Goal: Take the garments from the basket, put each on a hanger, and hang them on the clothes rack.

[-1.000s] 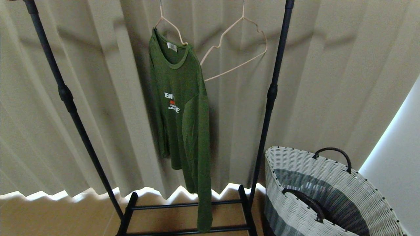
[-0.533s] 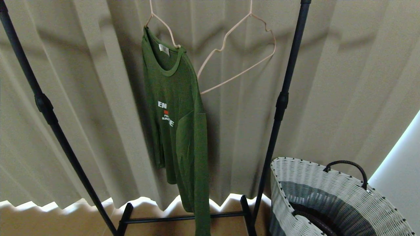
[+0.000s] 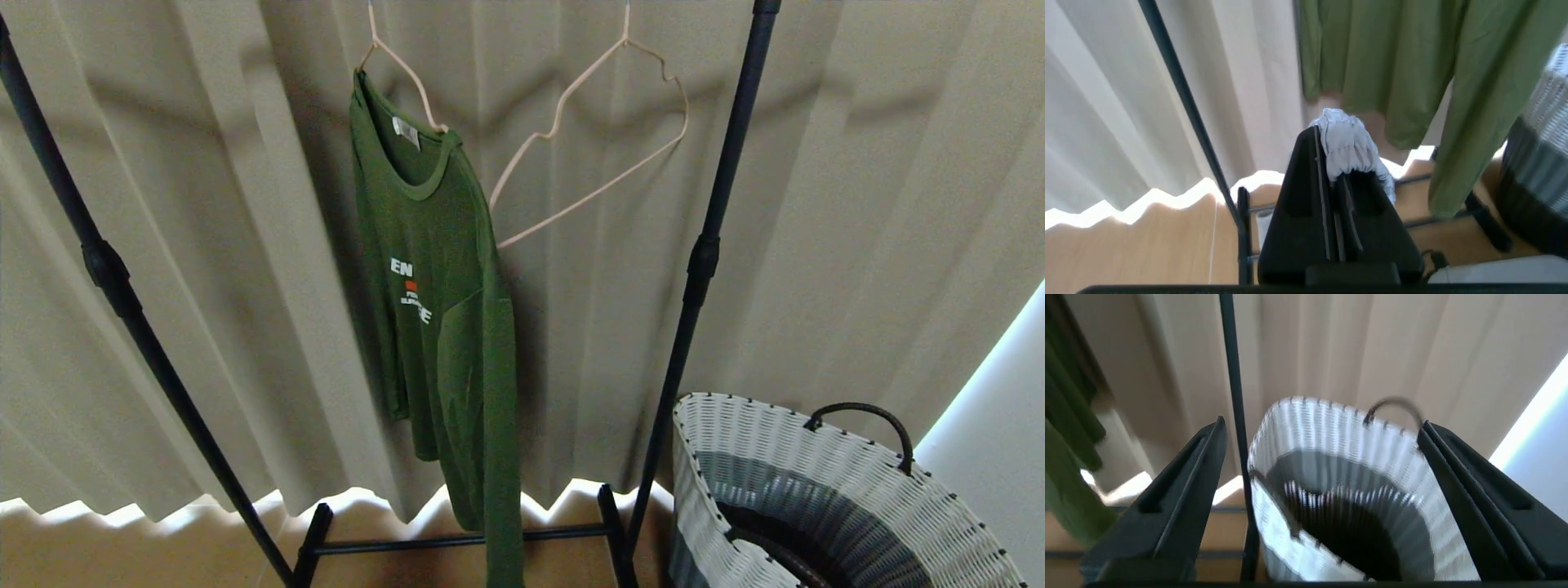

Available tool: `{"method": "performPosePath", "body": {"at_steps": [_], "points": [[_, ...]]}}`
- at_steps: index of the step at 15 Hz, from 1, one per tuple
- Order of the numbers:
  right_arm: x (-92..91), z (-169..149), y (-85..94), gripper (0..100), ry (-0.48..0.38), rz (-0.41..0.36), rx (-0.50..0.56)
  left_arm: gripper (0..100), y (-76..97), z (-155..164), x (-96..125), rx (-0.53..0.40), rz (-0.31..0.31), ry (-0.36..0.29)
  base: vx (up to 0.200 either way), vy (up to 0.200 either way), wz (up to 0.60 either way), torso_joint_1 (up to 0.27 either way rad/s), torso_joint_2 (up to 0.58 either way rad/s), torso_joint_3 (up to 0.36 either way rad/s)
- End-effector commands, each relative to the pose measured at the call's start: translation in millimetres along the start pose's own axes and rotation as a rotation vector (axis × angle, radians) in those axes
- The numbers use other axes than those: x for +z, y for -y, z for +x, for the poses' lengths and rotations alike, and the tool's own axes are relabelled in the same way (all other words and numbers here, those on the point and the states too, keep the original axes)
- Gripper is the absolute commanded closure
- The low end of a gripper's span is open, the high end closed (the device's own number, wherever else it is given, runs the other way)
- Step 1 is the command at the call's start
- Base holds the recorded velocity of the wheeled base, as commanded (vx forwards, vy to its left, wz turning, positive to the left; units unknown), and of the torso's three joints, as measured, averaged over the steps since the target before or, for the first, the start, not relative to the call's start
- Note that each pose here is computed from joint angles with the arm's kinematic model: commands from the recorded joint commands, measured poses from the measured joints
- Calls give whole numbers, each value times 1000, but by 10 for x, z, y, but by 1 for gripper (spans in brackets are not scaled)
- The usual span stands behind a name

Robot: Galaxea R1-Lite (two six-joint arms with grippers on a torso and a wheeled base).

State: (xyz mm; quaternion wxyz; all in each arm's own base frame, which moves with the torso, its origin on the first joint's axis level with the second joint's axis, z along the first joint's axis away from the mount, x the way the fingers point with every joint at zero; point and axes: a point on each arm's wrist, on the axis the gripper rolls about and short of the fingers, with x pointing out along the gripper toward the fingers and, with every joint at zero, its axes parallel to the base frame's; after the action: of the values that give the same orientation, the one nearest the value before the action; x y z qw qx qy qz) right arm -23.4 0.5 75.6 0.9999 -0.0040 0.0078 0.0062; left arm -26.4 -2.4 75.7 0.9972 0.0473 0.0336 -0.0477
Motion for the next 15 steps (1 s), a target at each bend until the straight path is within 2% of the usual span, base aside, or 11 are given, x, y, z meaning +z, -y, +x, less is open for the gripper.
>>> {"method": "performPosePath", "body": {"at_steps": [1, 7, 15], "points": [[1, -1, -1, 0, 2, 0, 1, 100, -1, -1, 8, 0, 0, 3, 0, 0, 0, 61, -515, -349], [1, -1, 0, 0, 2, 7, 0, 100, 0, 0, 4, 0, 1, 1, 0, 0, 0, 97, -469, -345], [1, -1, 0, 0, 2, 8, 0, 100, 1, -1, 8, -6, 24, 4, 0, 0, 0, 162, -475, -320]]}}
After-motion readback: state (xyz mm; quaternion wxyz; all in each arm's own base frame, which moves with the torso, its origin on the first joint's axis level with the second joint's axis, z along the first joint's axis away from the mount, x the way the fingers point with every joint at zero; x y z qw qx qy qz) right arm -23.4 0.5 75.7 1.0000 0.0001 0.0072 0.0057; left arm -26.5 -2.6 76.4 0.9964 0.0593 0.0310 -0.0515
